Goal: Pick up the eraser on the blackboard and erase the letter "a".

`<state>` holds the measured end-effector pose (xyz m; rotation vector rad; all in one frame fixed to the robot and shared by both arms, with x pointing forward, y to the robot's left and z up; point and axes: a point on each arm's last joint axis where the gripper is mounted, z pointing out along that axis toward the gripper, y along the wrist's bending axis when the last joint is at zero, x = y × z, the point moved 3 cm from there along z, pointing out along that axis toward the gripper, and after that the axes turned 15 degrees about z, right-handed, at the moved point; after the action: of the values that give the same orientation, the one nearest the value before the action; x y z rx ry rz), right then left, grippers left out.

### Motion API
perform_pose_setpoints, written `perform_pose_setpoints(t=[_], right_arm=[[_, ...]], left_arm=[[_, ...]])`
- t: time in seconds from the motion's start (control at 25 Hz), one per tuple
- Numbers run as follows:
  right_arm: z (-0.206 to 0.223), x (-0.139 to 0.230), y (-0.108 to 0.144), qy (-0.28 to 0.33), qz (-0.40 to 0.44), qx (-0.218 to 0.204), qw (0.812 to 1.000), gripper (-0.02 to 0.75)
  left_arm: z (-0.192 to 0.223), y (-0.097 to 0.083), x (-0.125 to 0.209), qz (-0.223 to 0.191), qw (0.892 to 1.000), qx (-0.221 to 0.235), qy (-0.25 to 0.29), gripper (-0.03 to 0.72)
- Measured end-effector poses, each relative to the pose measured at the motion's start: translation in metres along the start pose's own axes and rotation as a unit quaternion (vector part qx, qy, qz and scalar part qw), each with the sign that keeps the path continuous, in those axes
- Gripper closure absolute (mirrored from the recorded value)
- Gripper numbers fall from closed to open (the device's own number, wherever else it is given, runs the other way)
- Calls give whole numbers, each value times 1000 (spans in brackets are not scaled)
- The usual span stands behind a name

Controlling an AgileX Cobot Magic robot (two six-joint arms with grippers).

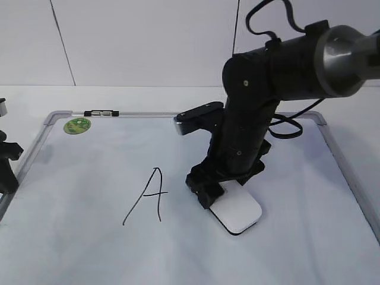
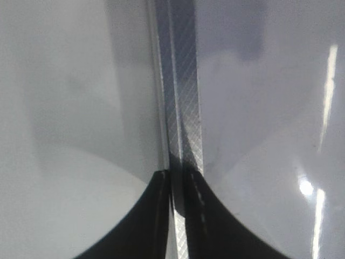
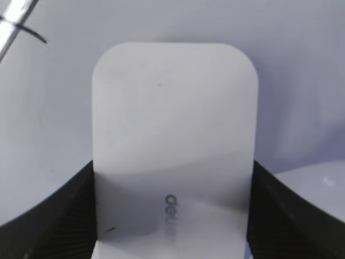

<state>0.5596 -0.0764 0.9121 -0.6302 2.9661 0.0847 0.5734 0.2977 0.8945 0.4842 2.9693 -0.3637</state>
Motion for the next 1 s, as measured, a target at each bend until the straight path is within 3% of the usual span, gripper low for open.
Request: perform_pose_setpoints(t=[0.32,0.48,0.76,1.0], right_arm=[[-8,-4,-69,-6,94,18,995,185],[-36,3,-75,0,88,36,995,185],[-143,8,-77,-86,87,50,991,185],[-145,23,-82,-65,110,65,990,185]], left_arm=[[0,0,0,-1,1000,0,-1,637],[0,0,0,-1,1000,1,0,637],[0,0,0,-1,1000,1,0,637],[0,0,0,-1,1000,1,0,637]])
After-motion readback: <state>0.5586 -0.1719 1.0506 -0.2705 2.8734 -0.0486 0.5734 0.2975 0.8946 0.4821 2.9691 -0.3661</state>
